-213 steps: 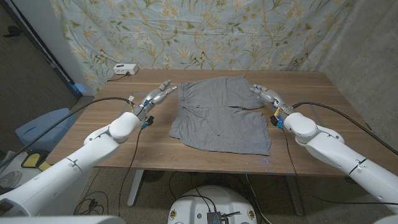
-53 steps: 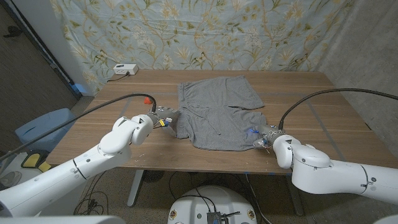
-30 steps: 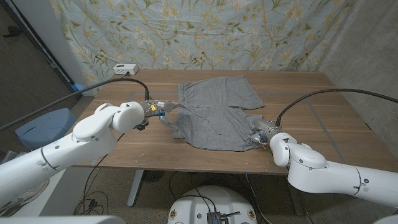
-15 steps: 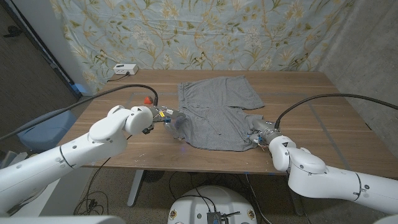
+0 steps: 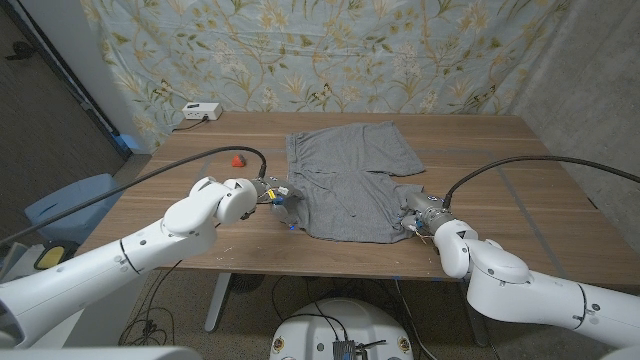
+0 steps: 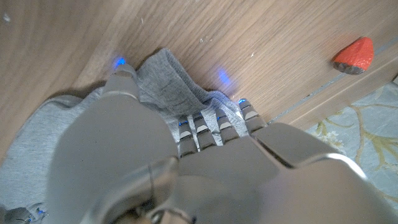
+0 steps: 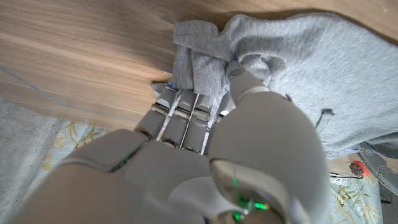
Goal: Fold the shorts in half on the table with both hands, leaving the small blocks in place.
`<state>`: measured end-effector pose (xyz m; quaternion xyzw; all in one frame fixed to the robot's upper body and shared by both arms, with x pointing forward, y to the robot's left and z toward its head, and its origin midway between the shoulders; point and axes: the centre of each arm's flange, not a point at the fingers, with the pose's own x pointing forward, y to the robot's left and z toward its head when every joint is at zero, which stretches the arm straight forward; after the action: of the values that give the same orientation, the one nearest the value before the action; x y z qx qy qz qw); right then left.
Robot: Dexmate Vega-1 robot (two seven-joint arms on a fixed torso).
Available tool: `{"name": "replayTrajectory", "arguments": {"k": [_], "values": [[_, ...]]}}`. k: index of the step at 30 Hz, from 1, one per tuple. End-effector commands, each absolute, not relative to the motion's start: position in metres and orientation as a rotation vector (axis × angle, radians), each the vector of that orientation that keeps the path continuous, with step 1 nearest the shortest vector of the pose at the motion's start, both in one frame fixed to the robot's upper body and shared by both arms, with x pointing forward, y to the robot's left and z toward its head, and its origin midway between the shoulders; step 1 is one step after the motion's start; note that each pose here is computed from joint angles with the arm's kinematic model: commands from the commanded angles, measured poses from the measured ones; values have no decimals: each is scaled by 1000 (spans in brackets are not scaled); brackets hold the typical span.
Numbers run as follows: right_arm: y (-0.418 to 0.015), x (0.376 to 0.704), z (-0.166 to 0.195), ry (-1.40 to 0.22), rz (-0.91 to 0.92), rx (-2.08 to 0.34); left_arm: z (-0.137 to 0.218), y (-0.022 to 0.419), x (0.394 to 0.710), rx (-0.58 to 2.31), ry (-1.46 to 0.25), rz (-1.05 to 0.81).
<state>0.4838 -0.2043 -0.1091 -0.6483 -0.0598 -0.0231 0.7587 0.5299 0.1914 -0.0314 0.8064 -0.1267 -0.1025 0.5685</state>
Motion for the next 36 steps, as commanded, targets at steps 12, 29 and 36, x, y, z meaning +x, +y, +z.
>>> {"name": "replayTrajectory", "arguments": {"k": [12, 29, 36], "values": [[-204, 483, -101, -209, -47, -1395, -64, 193, 536, 1898, -590, -39], [-237, 454, -95, -264, -188, -1208, -22, 214, 496, 1772, -593, 82], [-258, 437, -92, -307, -263, -1092, -8, 225, 478, 1671, -579, 68]]}}
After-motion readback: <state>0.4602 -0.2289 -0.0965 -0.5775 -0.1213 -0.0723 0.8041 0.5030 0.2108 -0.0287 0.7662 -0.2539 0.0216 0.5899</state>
